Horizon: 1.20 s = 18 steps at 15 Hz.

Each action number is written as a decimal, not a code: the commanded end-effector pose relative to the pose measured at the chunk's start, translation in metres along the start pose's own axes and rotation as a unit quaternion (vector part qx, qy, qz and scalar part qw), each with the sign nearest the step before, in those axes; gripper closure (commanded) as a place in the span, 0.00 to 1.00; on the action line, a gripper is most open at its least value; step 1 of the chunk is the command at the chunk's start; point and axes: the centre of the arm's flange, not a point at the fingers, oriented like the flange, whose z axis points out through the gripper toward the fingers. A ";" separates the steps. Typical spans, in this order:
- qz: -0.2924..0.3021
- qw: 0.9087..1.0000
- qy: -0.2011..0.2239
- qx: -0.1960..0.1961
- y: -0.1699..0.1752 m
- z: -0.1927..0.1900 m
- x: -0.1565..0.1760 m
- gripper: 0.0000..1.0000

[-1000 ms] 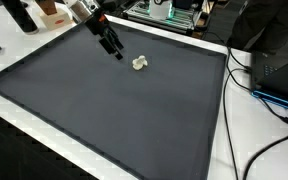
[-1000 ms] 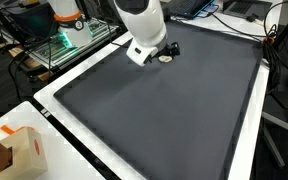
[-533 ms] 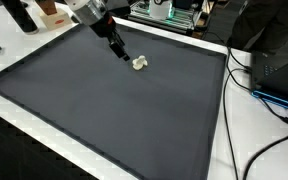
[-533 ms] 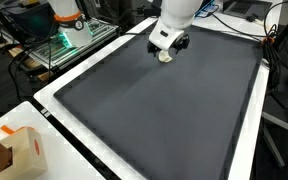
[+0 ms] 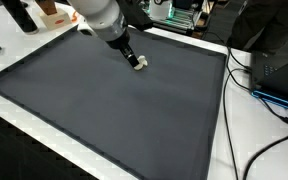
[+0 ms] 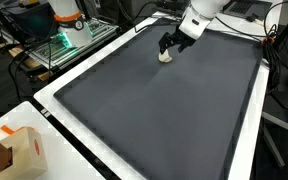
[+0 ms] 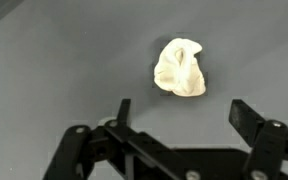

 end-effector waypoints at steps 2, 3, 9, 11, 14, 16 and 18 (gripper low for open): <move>-0.047 0.993 0.037 -0.103 -0.052 0.004 -0.004 0.00; -0.057 0.990 0.046 -0.120 -0.060 0.006 -0.008 0.00; -0.108 0.967 0.098 -0.207 -0.104 0.018 -0.038 0.00; -0.115 0.958 0.115 -0.236 -0.114 0.025 -0.048 0.00; -0.121 0.943 0.145 -0.275 -0.126 0.035 -0.059 0.00; -0.123 0.934 0.161 -0.295 -0.131 0.041 -0.068 0.00; -0.121 0.925 0.179 -0.314 -0.136 0.048 -0.078 0.00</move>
